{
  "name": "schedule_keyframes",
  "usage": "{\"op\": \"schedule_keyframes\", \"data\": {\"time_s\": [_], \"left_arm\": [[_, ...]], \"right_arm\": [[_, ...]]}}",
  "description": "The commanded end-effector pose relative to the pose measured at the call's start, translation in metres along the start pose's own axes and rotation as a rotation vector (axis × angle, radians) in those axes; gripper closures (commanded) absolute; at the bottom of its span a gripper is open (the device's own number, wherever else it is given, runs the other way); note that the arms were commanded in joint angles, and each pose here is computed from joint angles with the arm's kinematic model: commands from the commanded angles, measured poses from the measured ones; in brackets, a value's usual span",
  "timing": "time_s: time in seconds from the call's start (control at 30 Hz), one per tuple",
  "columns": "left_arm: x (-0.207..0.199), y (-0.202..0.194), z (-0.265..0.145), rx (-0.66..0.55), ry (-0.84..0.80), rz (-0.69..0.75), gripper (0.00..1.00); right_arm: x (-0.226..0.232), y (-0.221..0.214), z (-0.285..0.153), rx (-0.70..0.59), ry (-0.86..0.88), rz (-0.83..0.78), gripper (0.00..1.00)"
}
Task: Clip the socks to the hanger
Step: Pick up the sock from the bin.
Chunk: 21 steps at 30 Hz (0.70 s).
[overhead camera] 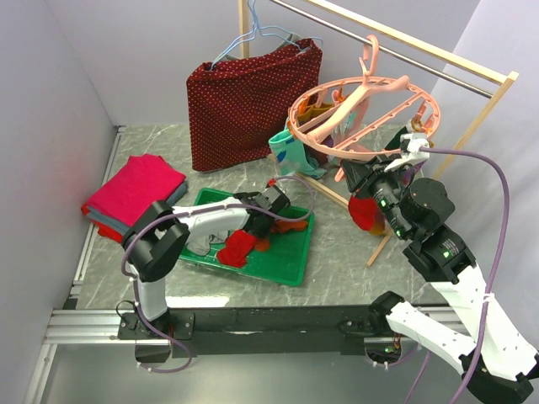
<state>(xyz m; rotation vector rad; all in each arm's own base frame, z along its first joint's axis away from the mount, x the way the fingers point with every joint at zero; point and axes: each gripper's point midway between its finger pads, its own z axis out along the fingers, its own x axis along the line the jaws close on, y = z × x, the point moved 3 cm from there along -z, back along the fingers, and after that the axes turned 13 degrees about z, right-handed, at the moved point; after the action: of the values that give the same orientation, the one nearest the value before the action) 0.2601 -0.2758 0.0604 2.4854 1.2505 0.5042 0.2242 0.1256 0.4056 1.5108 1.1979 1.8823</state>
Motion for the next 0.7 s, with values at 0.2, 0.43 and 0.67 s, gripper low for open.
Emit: {"op": "schedule_keyframes", "data": {"time_s": [0.2, 0.43, 0.67], "left_arm": [[0.038, 0.044, -0.081, -0.262, 0.108, -0.082, 0.99], [0.048, 0.064, -0.137, -0.463, 0.033, -0.102, 0.99], [0.037, 0.094, -0.229, -0.859, -0.201, -0.03, 0.99]], "right_arm": [[0.003, 0.013, -0.003, -0.051, 0.012, 0.003, 0.88], [0.006, 0.015, -0.004, -0.053, 0.023, 0.005, 0.88], [0.012, 0.018, -0.004, -0.057, 0.048, 0.012, 0.87]]}}
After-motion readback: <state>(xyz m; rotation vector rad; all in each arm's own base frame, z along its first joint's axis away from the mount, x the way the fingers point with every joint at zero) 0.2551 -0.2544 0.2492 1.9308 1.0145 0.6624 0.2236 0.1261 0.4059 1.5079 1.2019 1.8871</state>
